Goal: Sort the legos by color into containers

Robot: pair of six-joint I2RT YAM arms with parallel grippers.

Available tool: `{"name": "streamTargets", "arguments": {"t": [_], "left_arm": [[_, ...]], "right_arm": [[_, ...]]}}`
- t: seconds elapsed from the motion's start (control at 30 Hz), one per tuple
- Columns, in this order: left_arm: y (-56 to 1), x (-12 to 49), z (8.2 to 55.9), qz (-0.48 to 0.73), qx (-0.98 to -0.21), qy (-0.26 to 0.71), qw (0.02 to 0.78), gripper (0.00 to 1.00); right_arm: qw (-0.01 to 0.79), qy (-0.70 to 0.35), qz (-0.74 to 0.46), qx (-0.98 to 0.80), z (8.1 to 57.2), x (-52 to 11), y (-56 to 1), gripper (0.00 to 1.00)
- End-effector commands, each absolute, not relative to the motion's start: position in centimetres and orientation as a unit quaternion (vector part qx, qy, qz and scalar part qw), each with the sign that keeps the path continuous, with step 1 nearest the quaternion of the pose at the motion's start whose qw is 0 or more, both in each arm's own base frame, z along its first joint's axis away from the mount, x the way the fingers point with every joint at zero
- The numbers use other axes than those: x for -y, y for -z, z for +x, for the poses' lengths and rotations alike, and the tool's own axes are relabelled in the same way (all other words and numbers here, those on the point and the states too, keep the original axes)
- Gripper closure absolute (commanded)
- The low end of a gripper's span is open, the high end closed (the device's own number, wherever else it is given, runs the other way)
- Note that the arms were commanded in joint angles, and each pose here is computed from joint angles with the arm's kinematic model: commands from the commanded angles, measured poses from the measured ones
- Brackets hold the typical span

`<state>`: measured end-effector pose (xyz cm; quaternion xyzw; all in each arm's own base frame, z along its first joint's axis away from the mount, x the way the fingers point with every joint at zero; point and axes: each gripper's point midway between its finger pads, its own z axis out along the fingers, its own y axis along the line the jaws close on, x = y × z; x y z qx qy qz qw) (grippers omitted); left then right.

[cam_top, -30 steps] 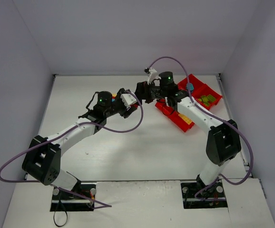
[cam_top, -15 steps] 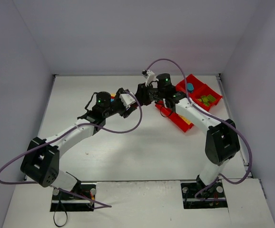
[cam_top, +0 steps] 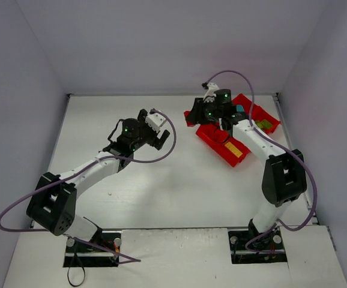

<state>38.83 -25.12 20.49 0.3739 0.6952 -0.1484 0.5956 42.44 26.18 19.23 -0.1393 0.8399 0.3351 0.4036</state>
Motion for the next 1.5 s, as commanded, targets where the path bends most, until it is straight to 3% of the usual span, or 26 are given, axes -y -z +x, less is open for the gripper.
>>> {"name": "streamTargets", "arguments": {"t": [0.0,0.17,0.33,0.53,0.57,0.63,0.67,0.73,1.23,1.47], "left_arm": [[-23.1,22.9,41.7,0.256,-0.717,0.119,0.638,0.18],[-21.2,19.7,43.9,0.146,-0.765,0.058,0.624,0.15],[-19.3,18.0,45.7,0.079,-0.795,0.039,0.6,0.15],[-18.2,17.5,47.7,0.059,-0.816,0.024,0.575,0.15],[-17.9,17.4,47.8,0.057,-0.821,0.021,0.568,0.15],[-17.6,16.9,48.6,0.045,-0.826,0.02,0.561,0.15],[-17.1,16.7,48.7,0.04,-0.832,0.022,0.553,0.15],[-16.3,16.3,49.4,0.04,-0.843,0.02,0.536,0.15],[-10.5,15.1,53.1,0.095,-0.899,0.009,0.427,0.15],[-9.9,15.9,54.0,0.108,-0.903,0.032,0.414,0.15]], "right_arm": [[0.477,-0.243,-0.07,-0.842,45.5,-19.9,-21.7,0.99],[0.493,-0.127,-0.004,-0.86,47.5,-14.5,-20.0,0.94],[0.479,-0.078,0.038,-0.873,48.9,-12.0,-17.3,0.9],[0.465,-0.066,0.053,-0.881,49.5,-11.0,-15.7,0.59],[0.466,-0.066,0.053,-0.881,49.5,-11.0,-15.8,0.49],[0.467,-0.065,0.053,-0.88,49.4,-10.9,-15.9,0.45],[0.468,-0.065,0.052,-0.88,49.4,-10.9,-16.1,0.34],[0.471,-0.069,0.048,-0.878,49.2,-11.0,-16.5,0.29],[0.508,-0.083,0.022,-0.857,46.8,-10.8,-19.8,0.27],[0.503,-0.11,0.011,-0.857,46.0,-11.7,-19.8,0.26]]}}
